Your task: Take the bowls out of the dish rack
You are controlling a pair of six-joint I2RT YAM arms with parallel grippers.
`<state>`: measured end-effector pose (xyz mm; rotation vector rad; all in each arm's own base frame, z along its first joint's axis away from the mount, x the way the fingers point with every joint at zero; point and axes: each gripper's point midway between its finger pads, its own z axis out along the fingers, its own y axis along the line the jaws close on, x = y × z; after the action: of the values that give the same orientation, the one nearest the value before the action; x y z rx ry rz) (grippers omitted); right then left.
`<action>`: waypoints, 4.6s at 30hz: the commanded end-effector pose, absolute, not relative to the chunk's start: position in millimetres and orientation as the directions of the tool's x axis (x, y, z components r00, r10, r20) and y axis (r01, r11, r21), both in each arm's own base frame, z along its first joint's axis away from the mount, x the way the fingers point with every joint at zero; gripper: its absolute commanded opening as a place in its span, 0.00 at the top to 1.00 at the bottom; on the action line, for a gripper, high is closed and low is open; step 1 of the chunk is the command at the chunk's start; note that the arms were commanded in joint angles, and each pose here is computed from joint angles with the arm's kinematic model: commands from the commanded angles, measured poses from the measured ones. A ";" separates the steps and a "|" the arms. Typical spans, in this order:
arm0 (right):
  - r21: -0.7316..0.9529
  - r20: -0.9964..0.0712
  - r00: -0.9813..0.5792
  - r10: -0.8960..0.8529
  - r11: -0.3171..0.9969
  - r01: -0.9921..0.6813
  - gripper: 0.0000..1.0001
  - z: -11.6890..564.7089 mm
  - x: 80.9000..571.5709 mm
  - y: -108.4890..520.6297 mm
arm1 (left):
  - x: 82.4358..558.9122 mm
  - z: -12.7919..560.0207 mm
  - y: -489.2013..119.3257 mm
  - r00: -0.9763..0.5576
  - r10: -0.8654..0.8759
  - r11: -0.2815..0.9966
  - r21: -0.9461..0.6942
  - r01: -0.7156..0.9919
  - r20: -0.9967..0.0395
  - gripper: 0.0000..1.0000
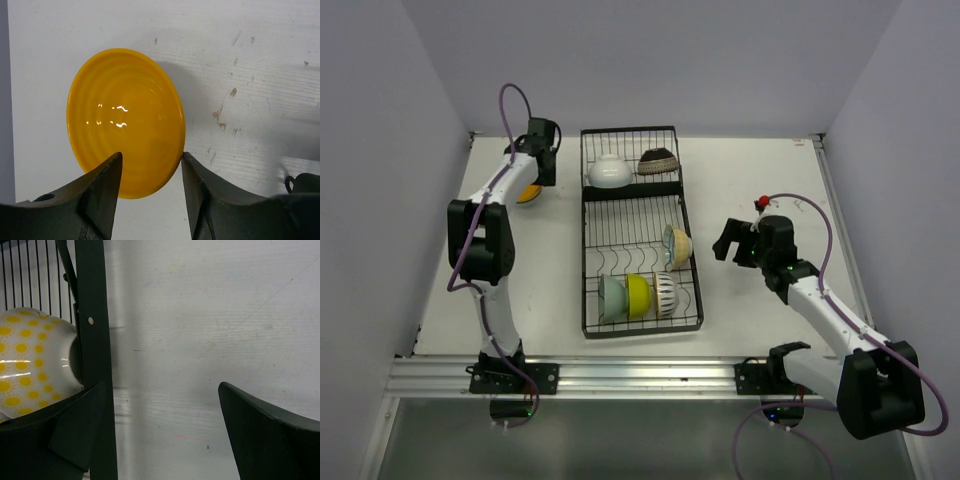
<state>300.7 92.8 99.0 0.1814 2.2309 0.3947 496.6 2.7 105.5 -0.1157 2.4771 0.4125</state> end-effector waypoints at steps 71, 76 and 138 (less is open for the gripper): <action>0.358 -0.762 -0.585 0.279 0.933 -0.021 0.01 120.1 309.7 95.4 | 312.1 176.4 -390.7 -0.681 -0.125 0.587 -0.607 0.536 -0.722 0.26; 0.353 -0.763 -0.583 0.278 0.936 -0.015 0.01 119.6 310.1 94.1 | 306.6 160.9 -405.8 -0.713 -0.111 0.572 -0.632 0.524 -0.692 0.29; 0.338 -0.758 -0.594 0.270 0.941 -0.003 0.01 115.2 312.5 92.2 | 278.5 209.9 -377.8 -0.609 -0.416 0.243 -0.728 0.641 -0.676 1.00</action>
<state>301.1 92.1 98.8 0.1876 2.2303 0.3909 276.4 -376.5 128.5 0.1458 1.9407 -1.4144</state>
